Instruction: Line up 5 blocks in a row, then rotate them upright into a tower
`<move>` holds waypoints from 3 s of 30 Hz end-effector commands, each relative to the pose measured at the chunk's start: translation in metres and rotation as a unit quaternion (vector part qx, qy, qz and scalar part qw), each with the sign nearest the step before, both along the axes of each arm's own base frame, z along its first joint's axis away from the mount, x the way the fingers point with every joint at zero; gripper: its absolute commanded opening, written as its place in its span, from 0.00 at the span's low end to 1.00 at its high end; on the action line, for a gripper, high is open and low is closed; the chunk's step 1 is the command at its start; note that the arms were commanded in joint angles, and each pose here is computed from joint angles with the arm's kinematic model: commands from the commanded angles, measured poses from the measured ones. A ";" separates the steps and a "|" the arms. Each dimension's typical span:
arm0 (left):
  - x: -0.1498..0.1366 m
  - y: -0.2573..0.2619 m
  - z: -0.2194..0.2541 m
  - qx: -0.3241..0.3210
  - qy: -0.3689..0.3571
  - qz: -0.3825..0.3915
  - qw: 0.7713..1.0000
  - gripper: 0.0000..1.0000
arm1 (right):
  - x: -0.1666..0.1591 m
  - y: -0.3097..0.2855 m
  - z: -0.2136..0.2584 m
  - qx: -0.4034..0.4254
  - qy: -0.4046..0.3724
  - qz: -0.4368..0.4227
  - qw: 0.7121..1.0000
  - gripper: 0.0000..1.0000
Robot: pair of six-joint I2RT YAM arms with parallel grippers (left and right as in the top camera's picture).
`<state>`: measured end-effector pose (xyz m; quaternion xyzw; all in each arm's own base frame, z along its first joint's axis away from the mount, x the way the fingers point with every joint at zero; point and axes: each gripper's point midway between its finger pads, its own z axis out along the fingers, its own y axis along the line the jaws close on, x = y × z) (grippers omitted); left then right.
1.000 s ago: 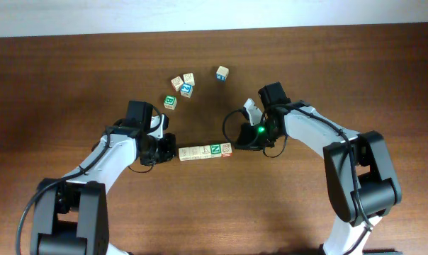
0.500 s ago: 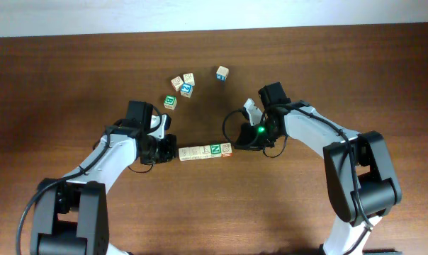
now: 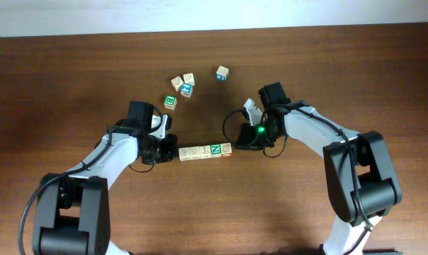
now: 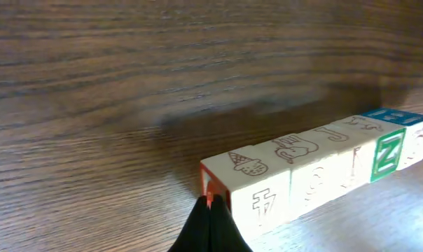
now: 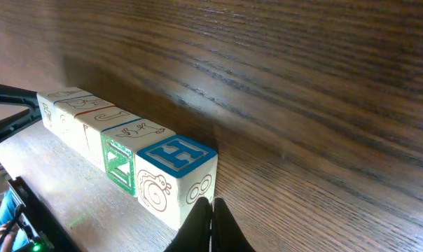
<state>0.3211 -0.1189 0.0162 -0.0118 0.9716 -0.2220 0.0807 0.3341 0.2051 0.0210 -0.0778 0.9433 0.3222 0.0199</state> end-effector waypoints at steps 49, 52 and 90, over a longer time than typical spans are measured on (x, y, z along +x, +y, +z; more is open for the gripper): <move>-0.002 -0.010 0.002 -0.032 0.005 -0.005 0.999 0.00 | -0.016 0.019 -0.005 0.022 0.036 0.012 0.999 0.04; -0.002 -0.010 0.002 -0.032 0.005 -0.005 0.999 0.00 | -0.017 0.021 -0.003 0.031 0.034 0.018 0.999 0.04; -0.002 -0.010 0.002 -0.032 0.005 -0.005 0.999 0.00 | -0.023 0.063 0.037 0.053 -0.034 0.089 0.994 0.04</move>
